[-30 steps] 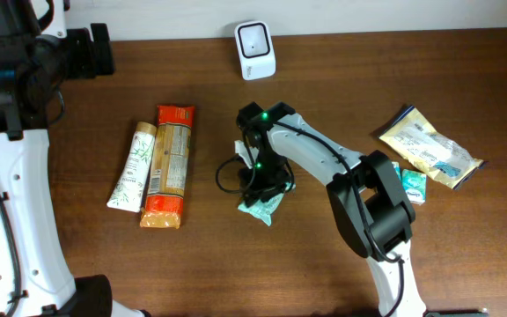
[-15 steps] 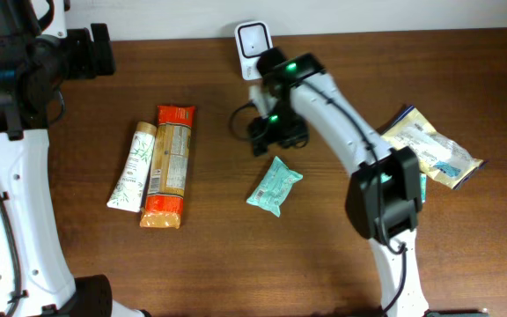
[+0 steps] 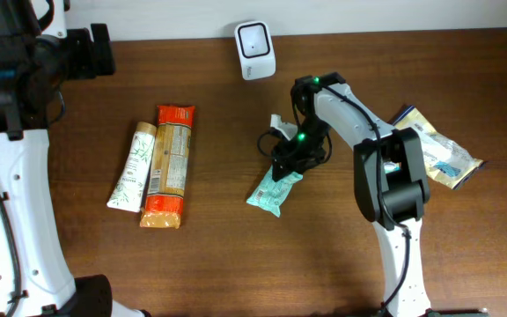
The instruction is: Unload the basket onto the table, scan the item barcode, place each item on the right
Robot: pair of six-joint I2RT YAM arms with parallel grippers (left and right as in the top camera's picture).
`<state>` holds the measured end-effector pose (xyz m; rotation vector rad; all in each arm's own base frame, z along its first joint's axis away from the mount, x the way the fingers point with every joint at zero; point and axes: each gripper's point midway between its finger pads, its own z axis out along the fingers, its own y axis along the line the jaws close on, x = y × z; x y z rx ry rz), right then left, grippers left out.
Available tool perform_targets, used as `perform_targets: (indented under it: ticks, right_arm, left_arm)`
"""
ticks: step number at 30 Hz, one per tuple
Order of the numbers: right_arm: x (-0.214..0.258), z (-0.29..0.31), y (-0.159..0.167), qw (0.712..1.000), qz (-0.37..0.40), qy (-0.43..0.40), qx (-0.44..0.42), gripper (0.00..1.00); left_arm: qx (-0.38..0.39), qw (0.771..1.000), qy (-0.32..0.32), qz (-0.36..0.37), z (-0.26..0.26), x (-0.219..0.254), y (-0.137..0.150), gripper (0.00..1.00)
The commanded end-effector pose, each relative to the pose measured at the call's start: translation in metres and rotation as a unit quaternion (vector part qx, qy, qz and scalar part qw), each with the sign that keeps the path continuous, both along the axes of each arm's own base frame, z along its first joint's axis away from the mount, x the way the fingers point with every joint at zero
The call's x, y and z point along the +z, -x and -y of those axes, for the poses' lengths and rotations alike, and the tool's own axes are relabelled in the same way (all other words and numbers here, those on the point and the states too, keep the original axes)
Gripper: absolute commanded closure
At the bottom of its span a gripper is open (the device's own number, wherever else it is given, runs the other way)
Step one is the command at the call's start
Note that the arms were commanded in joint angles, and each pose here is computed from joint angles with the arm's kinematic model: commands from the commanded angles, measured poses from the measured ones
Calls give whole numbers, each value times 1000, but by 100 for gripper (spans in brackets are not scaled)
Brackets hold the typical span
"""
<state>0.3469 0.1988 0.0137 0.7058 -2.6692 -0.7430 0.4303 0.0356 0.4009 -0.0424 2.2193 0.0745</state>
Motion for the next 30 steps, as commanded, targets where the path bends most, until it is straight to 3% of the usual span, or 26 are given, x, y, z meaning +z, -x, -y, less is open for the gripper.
perform_targets:
  ticks: [1, 2, 4, 7, 12, 17, 18, 23, 30]
  right_arm:
    - [-19, 1, 17, 1000, -25, -2, 7, 44]
    - [-20, 1, 17, 1000, -25, -3, 7, 53]
    - [-17, -9, 14, 999, -24, -32, -3, 80]
    - [-11, -23, 8, 997, -17, -74, -14, 96]
    - [41, -38, -19, 987, 12, -153, -57, 96]
    - [137, -13, -63, 976, 156, -109, -107, 96]
    - [178, -6, -69, 964, 206, -113, -122, 96]
    - [314, 37, -43, 910, 356, -137, -165, 96]
    - [332, 39, -36, 898, 384, -138, -168, 96]
  left_arm:
    - [-2, 1000, -6, 8, -1, 7, 3, 1]
    - [-2, 1000, -6, 8, -1, 7, 3, 1]
    - [-2, 1000, -6, 8, -1, 7, 3, 1]
    - [-2, 1000, -6, 8, -1, 7, 3, 1]
    - [-2, 1000, -6, 8, -1, 7, 3, 1]
    - [-2, 1000, -6, 8, -1, 7, 3, 1]
    - [-2, 1000, -6, 8, -1, 7, 3, 1]
    - [-2, 1000, -6, 8, -1, 7, 3, 1]
    - [-2, 1000, -6, 8, -1, 7, 3, 1]
